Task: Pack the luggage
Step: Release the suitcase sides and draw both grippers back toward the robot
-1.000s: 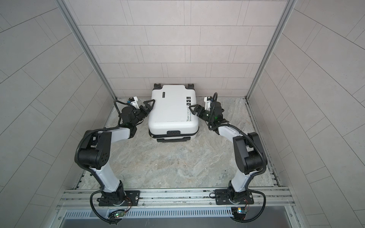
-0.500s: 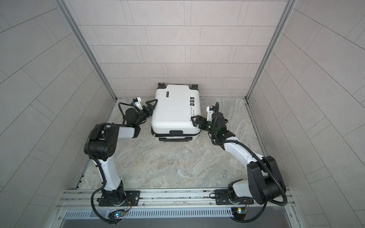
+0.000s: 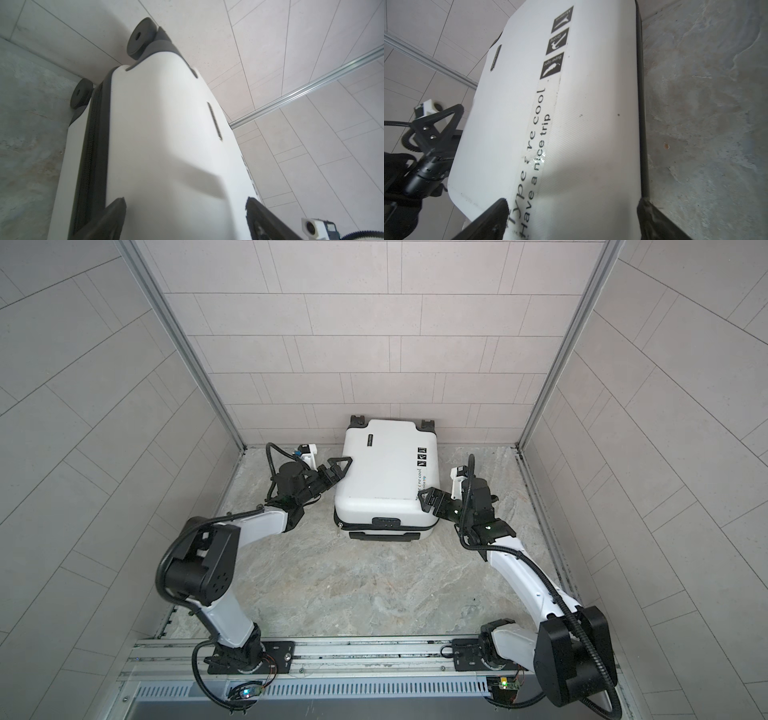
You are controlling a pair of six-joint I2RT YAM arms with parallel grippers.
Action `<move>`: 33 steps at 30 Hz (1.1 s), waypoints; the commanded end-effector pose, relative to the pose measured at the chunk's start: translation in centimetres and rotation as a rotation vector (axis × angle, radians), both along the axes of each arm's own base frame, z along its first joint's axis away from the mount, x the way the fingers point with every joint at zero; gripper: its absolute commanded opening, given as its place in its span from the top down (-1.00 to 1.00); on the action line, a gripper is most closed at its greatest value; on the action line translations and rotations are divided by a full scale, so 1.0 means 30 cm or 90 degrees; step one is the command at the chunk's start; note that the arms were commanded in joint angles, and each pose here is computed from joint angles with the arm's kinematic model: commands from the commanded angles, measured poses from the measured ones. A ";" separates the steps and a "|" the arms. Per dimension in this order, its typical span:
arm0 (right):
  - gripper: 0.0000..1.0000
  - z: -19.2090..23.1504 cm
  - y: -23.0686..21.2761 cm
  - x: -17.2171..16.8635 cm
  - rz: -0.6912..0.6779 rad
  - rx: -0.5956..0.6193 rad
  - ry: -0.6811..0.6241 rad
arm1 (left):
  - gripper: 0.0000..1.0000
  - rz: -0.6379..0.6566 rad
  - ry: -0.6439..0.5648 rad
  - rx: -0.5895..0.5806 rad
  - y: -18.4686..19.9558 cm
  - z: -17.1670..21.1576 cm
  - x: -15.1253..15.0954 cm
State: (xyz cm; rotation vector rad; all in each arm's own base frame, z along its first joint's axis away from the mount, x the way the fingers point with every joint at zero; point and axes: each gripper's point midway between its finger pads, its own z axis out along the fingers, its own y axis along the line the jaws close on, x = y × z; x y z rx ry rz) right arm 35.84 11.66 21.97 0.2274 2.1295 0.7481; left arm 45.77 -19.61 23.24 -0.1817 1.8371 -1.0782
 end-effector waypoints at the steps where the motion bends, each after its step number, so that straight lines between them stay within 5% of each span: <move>1: -0.95 0.036 -0.059 -0.032 -0.014 -0.076 0.012 | -0.87 0.058 -0.001 0.190 0.116 0.000 -0.108; 11: -0.99 0.043 -0.224 -0.014 -0.138 -0.125 0.087 | -1.00 0.160 -0.054 0.380 0.347 0.148 -0.422; 17: -0.96 0.089 -0.311 -0.005 -0.203 -0.050 0.036 | -1.00 0.181 -0.097 0.389 0.382 0.263 -0.487; 20: -0.99 0.094 -0.344 -0.008 -0.222 -0.072 0.023 | -1.00 0.225 -0.088 0.367 0.419 0.269 -0.500; 23: -0.99 0.092 -0.329 -0.012 -0.184 -0.088 0.036 | -1.00 0.172 -0.105 0.364 0.374 0.246 -0.515; 26: -0.95 0.094 -0.278 -0.014 -0.127 -0.071 0.037 | -0.48 0.101 -0.068 0.346 0.295 0.121 -0.540; 29: -0.84 0.083 -0.246 -0.014 -0.100 -0.046 0.031 | -0.38 0.066 -0.081 0.372 0.211 -0.007 -0.608; 33: -0.65 0.062 -0.178 -0.011 -0.052 -0.010 0.030 | -0.22 0.036 -0.096 0.245 0.133 -0.127 -0.646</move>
